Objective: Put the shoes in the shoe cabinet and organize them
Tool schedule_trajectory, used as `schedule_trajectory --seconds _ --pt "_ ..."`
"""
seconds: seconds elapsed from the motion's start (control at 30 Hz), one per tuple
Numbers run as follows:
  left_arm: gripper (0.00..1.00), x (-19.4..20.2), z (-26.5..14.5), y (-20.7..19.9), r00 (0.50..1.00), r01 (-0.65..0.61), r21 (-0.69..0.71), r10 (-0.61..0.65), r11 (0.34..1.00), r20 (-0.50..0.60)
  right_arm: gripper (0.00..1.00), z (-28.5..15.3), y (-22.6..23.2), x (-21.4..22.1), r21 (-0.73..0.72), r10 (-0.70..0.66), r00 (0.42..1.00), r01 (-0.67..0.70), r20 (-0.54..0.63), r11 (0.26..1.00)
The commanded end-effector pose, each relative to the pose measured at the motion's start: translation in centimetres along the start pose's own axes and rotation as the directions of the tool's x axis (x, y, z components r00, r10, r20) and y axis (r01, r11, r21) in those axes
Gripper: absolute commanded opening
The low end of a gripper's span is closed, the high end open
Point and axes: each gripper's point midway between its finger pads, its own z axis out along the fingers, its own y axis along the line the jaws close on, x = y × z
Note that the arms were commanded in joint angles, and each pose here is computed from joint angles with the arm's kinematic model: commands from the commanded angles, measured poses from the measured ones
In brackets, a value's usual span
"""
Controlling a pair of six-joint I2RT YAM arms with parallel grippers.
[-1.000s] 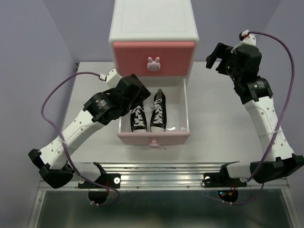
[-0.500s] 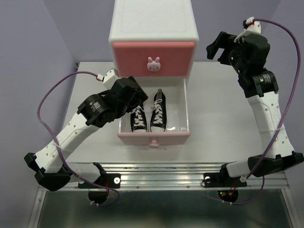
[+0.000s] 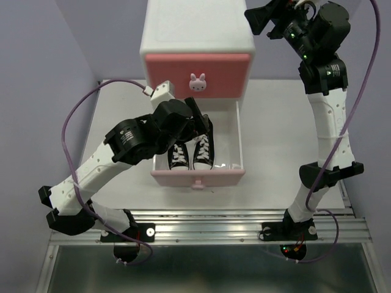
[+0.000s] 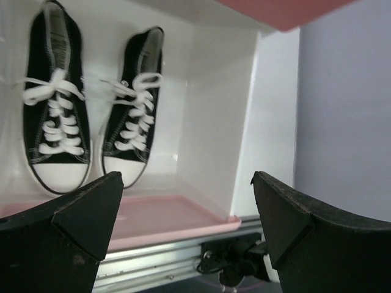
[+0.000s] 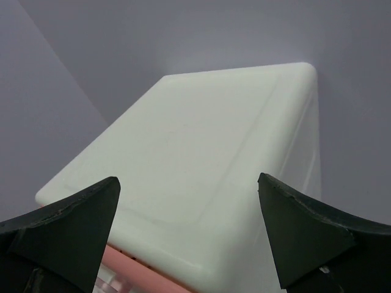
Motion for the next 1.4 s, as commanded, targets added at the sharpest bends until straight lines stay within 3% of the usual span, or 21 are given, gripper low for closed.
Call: schedule_trajectory --seconds 0.0,0.2,0.47,0.6,0.83,1.0,1.17,1.37 --pt "0.99 1.6 -1.0 -3.0 0.995 -0.1 0.061 0.102 0.993 -0.021 1.0 1.9 4.8 0.6 -0.184 -0.034 0.999 0.038 0.024 0.982" --pt "0.99 2.9 -2.1 -4.8 0.984 -0.167 0.086 0.171 0.982 -0.043 1.0 5.3 5.9 8.3 -0.2 -0.129 0.986 0.105 -0.108 0.974" --pt "0.99 10.0 -5.5 -3.1 0.942 -0.222 0.157 0.253 0.962 -0.219 1.0 6.6 3.1 14.7 -0.108 -0.218 0.943 0.196 -0.252 0.975" --pt "0.99 15.0 -5.7 0.4 0.91 -0.226 0.108 0.249 0.968 -0.331 1.0 6.4 2.4 17.1 -0.096 -0.227 0.922 0.207 -0.315 0.974" --pt "0.99 20.5 -4.3 8.4 0.881 -0.253 -0.057 0.205 0.966 -0.426 1.0 6.3 2.0 18.7 -0.095 -0.224 0.91 0.203 -0.35 0.975" --pt "0.99 22.7 -1.8 11.8 0.902 -0.254 -0.149 0.178 0.956 -0.394 1.0 6.6 2.1 19.4 -0.102 -0.202 0.911 0.177 -0.36 0.979" --pt "0.99 22.2 1.0 10.8 0.957 -0.183 -0.167 0.136 0.969 -0.256 1.0 6.6 2.1 19.7 -0.104 -0.204 0.908 0.178 -0.366 0.979" --pt "0.99 22.2 2.5 11.2 0.969 -0.195 -0.212 0.154 0.958 -0.195 1.0 6.3 2.0 20.3 -0.1 -0.221 0.898 0.198 -0.38 0.975"
